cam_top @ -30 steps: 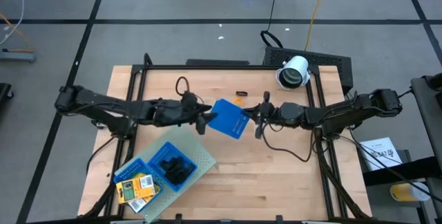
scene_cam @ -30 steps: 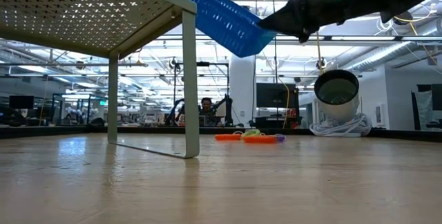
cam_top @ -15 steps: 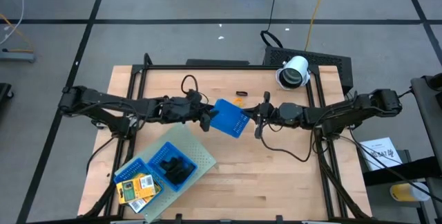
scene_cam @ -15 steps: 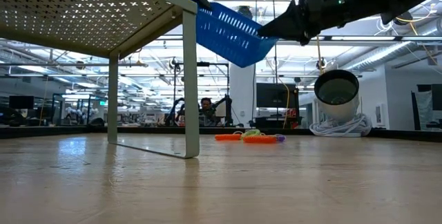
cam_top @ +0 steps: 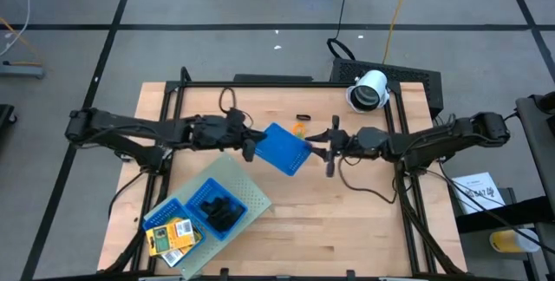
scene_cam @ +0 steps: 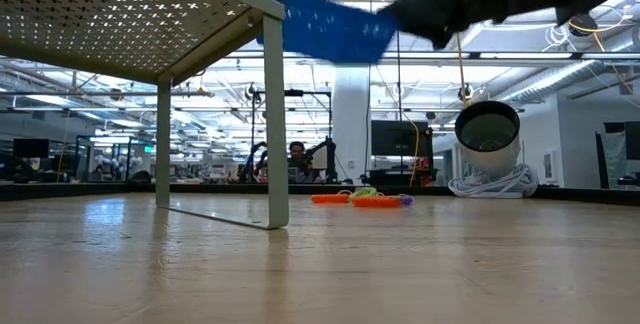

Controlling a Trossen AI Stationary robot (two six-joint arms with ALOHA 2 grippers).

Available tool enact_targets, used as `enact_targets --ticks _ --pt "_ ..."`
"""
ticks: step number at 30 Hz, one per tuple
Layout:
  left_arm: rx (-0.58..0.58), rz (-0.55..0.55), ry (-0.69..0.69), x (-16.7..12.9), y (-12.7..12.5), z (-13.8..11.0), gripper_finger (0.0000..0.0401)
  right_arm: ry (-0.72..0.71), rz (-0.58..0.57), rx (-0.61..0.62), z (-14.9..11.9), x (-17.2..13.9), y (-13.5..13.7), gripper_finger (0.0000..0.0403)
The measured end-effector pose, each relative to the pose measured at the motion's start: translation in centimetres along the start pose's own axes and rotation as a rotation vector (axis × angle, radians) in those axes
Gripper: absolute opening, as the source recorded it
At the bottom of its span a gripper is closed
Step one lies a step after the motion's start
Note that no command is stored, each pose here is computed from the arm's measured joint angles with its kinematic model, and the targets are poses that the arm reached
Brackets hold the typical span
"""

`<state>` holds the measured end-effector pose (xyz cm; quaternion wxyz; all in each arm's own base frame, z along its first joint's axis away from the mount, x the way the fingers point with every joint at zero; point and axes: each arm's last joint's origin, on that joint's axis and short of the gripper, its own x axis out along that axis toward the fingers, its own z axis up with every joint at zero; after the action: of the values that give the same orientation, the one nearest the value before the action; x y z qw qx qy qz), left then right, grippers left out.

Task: Pick & Place Office Desk Supplies
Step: Put the blue basket on the shelf

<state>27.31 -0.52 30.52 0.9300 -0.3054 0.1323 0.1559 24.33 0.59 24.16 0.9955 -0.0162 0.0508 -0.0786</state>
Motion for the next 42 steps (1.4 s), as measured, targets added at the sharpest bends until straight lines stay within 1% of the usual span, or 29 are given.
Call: enact_targets --ticks 3,5,8,10,11,14,16,19,21,23,25,28,30,34,37,40,42 --pt "-0.022 -0.015 0.019 -2.0 0.1 0.6 0.0012 -0.040 0.013 0.014 0.9 -0.8 -0.1 0.0145" --pt "-0.048 -0.035 0.036 -3.1 0.1 0.9 0.0010 -0.041 0.025 0.013 1.3 -1.5 -0.2 0.0163" --pt "-0.081 -0.078 0.090 -4.9 0.2 1.1 0.0007 -0.040 0.029 0.014 1.6 -2.2 -0.4 0.0182" --pt "-0.103 -0.126 0.119 -5.8 0.0 1.1 0.0010 -0.043 0.029 0.014 1.9 -2.8 -0.5 0.0190" --pt "-0.110 -0.131 0.133 -6.2 -0.1 1.0 0.0011 -0.040 0.029 0.014 2.0 -2.9 -0.5 0.0192" --pt "-0.143 -0.102 0.169 -7.0 -0.1 0.5 0.0007 -0.018 0.027 0.010 1.6 -3.1 -0.5 0.0196" --pt "-0.151 -0.007 0.188 -7.4 0.3 -0.3 0.0007 -0.017 0.029 0.016 1.5 -3.2 -0.5 0.0196" --pt "-0.169 0.086 0.191 -7.6 0.6 -1.0 0.0013 -0.004 0.030 0.023 1.2 -3.1 -0.5 0.0196" --pt "-0.159 0.139 0.210 -7.4 0.7 -1.5 0.0013 0.003 0.030 0.029 1.0 -3.0 -0.5 0.0196" --pt "-0.153 0.156 0.214 -6.9 0.6 -1.8 0.0007 0.005 0.030 0.028 1.0 -2.9 -0.4 0.0196" --pt "-0.120 0.178 0.244 -6.7 0.8 -2.2 0.0007 0.005 0.030 0.029 1.0 -2.9 -0.4 0.0196" --pt "-0.094 0.151 0.294 -6.2 0.6 -2.5 0.0015 0.009 0.030 0.028 0.9 -2.8 -0.4 0.0196" --pt "-0.079 0.156 0.345 -5.9 0.7 -3.0 0.0019 0.009 0.030 0.031 0.9 -2.8 -0.4 0.0196" --pt "-0.085 0.135 0.382 -5.6 0.6 -3.3 0.0007 0.010 0.030 0.031 0.9 -2.8 -0.4 0.0196" --pt "-0.094 0.123 0.396 -5.6 0.4 -3.4 0.0011 0.012 0.030 0.031 0.9 -2.8 -0.4 0.0196" --pt "-0.104 0.129 0.416 -5.8 0.4 -3.7 0.0019 0.012 0.030 0.031 0.9 -2.8 -0.4 0.0196" --pt "-0.116 0.149 0.435 -5.9 0.4 -3.9 0.0015 0.017 0.030 0.030 0.8 -2.8 -0.4 0.0196"
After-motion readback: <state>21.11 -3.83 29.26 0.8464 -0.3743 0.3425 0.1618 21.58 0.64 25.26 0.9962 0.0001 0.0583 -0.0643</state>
